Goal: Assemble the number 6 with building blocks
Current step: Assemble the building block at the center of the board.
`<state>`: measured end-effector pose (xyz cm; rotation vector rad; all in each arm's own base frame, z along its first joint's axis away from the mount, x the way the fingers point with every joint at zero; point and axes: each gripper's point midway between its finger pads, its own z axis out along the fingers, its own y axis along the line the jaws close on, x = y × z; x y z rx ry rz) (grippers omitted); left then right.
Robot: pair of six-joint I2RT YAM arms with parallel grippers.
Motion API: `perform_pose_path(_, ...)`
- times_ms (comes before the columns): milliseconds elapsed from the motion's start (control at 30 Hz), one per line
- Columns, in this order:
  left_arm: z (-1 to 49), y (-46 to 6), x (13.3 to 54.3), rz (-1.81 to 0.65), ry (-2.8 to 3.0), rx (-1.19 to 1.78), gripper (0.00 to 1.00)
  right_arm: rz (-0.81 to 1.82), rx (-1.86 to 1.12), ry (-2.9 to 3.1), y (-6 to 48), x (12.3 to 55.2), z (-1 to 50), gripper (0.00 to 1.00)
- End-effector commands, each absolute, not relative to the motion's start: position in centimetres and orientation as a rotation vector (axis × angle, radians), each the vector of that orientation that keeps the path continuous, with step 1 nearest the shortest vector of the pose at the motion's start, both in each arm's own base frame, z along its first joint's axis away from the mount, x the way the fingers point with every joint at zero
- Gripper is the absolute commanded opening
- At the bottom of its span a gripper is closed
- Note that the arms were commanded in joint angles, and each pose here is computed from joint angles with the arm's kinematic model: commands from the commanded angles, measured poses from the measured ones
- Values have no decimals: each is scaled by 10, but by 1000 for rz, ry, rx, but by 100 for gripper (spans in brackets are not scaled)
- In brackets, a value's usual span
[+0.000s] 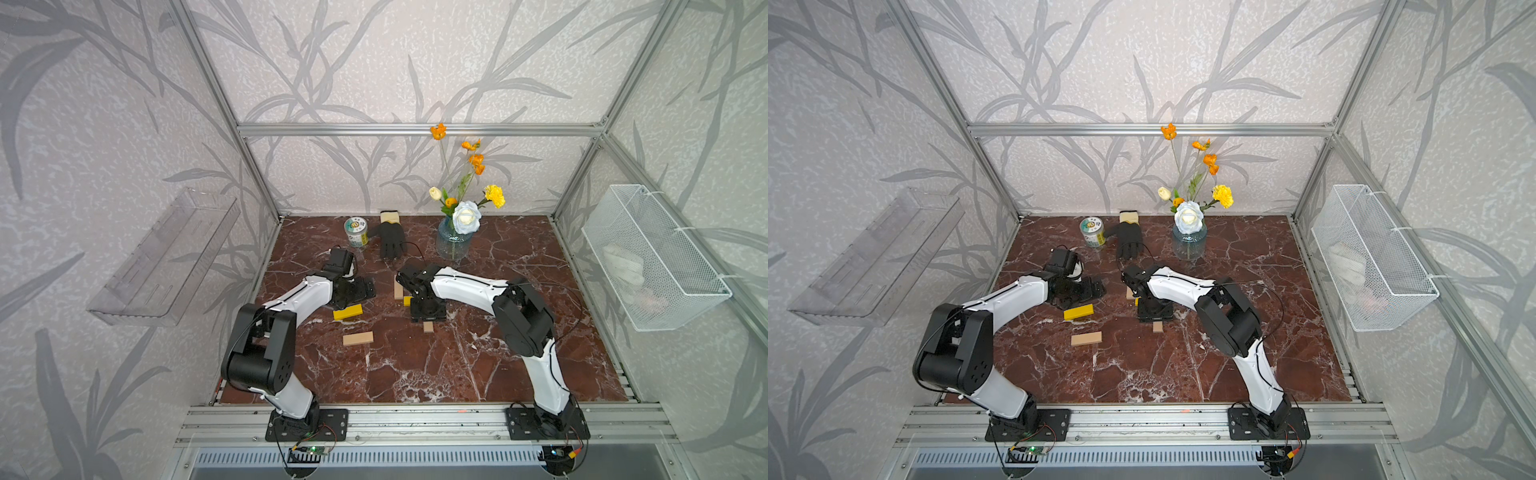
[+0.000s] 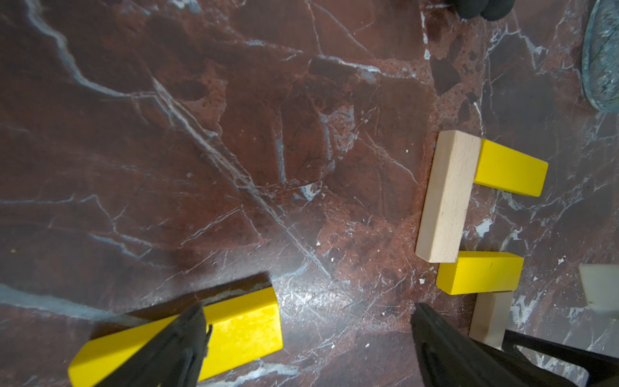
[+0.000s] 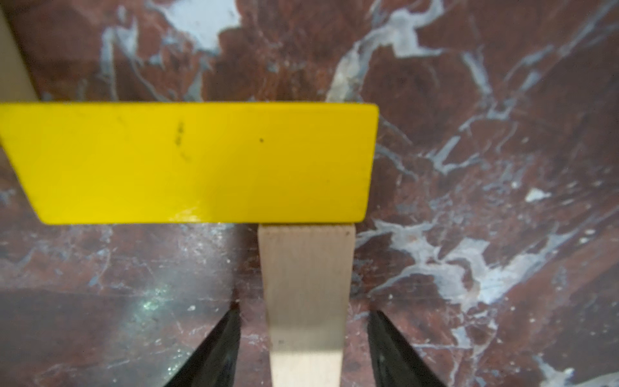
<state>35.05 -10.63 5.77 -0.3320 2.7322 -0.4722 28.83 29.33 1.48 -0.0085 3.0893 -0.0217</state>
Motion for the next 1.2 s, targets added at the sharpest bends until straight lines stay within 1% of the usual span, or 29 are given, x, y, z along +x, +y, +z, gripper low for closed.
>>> perform_pose_path(0, 56, -103, 345, -467, 2748, -339, 97, -69, -45, 3125, 285, 284, 12, 78)
perform_pose_path(67, 58, -101, 345, -454, 2743, -360, 97, -67, -96, 3104, 283, 285, 26, 83)
perform_pose_path(100, 59, -100, 345, -447, 2740, -377, 97, -58, -132, 3091, 282, 285, 36, 90)
perform_pose_path(167, 61, -99, 345, -449, 2730, -424, 97, -18, -185, 3058, 280, 284, 57, 98)
perform_pose_path(200, 64, -98, 347, -450, 2720, -459, 97, 1, -206, 3033, 277, 283, 70, 100)
perform_pose_path(300, 67, -93, 346, -441, 2695, -624, 96, -41, -198, 2922, 258, 288, 112, 100)
perform_pose_path(400, 71, -93, 348, -478, 2654, -847, 96, -62, -127, 2800, 230, 309, 153, 100)
perform_pose_path(567, 67, -94, 352, -576, 2453, -1402, 94, 83, 41, 2654, 191, 354, 198, 100)
perform_pose_path(667, 72, -88, 358, -560, 2282, -1629, 93, 145, 99, 2648, 176, 371, 203, 100)
perform_pose_path(767, 73, -85, 354, -494, 2184, -1785, 91, 188, 108, 2678, 171, 375, 196, 100)
perform_pose_path(900, 65, -88, 346, -435, 2111, -1901, 89, 268, 128, 2705, 170, 378, 188, 99)
perform_pose_path(1033, 52, -98, 337, -432, 2054, -2028, 89, 299, 130, 2746, 171, 383, 173, 99)
perform_pose_path(1167, 55, -94, 331, -351, 2008, -2055, 89, 321, 132, 2772, 168, 386, 165, 98)
